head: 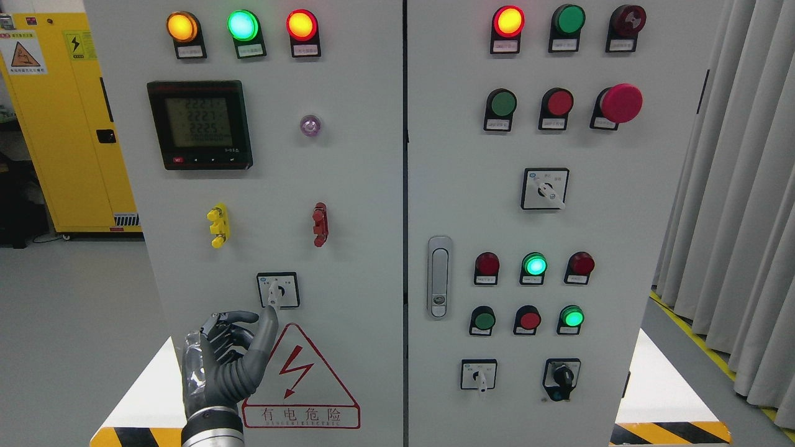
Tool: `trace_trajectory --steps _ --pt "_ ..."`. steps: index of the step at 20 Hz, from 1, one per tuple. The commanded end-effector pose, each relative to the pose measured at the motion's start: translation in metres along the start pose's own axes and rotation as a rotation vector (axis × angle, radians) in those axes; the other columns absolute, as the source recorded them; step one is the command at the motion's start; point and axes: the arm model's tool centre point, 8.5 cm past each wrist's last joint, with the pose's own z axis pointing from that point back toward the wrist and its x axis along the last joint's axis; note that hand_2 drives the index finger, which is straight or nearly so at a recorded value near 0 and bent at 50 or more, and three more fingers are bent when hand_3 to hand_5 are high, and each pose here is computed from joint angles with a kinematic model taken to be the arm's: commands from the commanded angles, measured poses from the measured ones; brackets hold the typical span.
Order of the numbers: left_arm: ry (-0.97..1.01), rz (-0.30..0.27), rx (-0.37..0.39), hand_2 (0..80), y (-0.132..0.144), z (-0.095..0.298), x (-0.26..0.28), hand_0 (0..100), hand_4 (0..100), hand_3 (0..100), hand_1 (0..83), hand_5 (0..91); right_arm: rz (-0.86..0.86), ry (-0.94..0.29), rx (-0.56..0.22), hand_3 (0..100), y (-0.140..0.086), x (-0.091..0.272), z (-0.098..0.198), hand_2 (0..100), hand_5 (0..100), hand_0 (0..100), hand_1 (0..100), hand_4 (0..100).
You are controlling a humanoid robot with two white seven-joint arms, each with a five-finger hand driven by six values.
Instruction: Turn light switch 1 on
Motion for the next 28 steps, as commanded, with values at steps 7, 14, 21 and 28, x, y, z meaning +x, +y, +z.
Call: trace_trajectory --steps 7,14,21,28 --pt "0.012 -0.02 -0.003 57.2 -0.005 -0.002 -0.001 24 80 87 69.7 83.2 0.0 0.001 0.001 0 0.0 0.0 0.0 4 0 0 50 0" --pt "0.007 -0.023 -0.014 57.2 -0.013 -0.007 0.005 24 80 87 69.4 83.3 0.0 0.001 0.001 0 0.0 0.0 0.0 4 0 0 50 0" --pt "0.015 -0.027 -0.014 57.3 -0.013 -0.008 0.005 23 80 87 69.0 83.4 0.0 0.001 0.001 0 0.0 0.0 0.0 4 0 0 50 0" --pt "0.019 -0.023 -0.017 57.4 -0.016 -0.01 0.005 23 80 87 68.5 83.4 0.0 0.001 0.001 0 0.0 0.0 0.0 4 0 0 50 0"
